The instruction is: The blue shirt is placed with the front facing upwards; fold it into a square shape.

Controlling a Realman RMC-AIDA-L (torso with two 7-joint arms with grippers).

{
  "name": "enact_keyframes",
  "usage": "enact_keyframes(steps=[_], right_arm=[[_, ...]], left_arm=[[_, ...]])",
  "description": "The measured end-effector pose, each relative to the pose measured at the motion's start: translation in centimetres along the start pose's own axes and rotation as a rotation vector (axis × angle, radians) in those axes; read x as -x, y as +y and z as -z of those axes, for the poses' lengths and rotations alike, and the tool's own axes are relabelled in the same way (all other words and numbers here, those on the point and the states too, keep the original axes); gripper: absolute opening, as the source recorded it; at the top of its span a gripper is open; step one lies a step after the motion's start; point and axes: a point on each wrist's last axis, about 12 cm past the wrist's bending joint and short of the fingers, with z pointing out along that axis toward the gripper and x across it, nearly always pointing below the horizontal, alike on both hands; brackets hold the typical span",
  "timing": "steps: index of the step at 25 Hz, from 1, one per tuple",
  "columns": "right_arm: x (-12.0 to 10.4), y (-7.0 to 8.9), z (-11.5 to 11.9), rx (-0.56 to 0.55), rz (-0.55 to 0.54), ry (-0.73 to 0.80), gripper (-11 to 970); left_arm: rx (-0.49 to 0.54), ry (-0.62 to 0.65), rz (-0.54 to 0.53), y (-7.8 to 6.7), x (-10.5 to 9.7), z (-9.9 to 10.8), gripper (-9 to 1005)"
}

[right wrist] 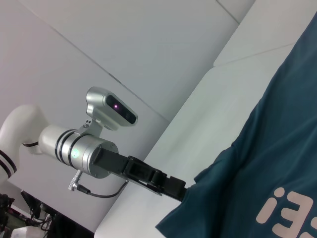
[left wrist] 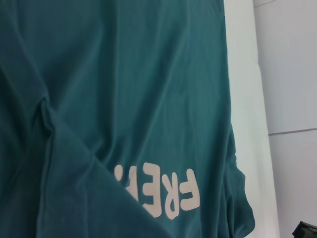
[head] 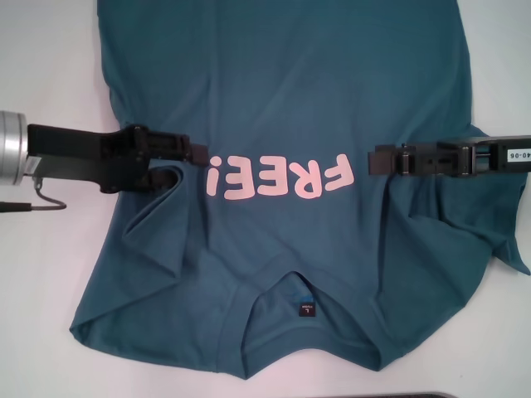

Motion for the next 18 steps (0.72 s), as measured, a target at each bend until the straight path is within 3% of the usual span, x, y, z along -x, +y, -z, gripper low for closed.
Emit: enact_keyframes(steps=[3,8,12,15,18], right_arm=[[0.0,0.0,0.0,0.000,0.001,0.000,868],[0.1,0.0,0.0,-0.001,0.001,0.001,864],[0.1,0.0,-0.1,-0.001,0.001,0.001,861],[0.2,0.0,-0.1,0.000,0.002,0.001,859],[0.2,0.0,-0.1,0.001,0.004,0.002,857]], left_arm=[[0.013,0.016,-0.005,-0.3,0.1,-0.5,649],[0.126,0.020,-0.003,0.2,0.6,-1.2,648],[0.120,0.019,-0.027,-0.1,0.7,-1.1,648],[0.105,-0.003,-0.017,0.2,0.7,-0.4,647],[0.126,-0.050,0.021,1.4,0.7,1.3,647]])
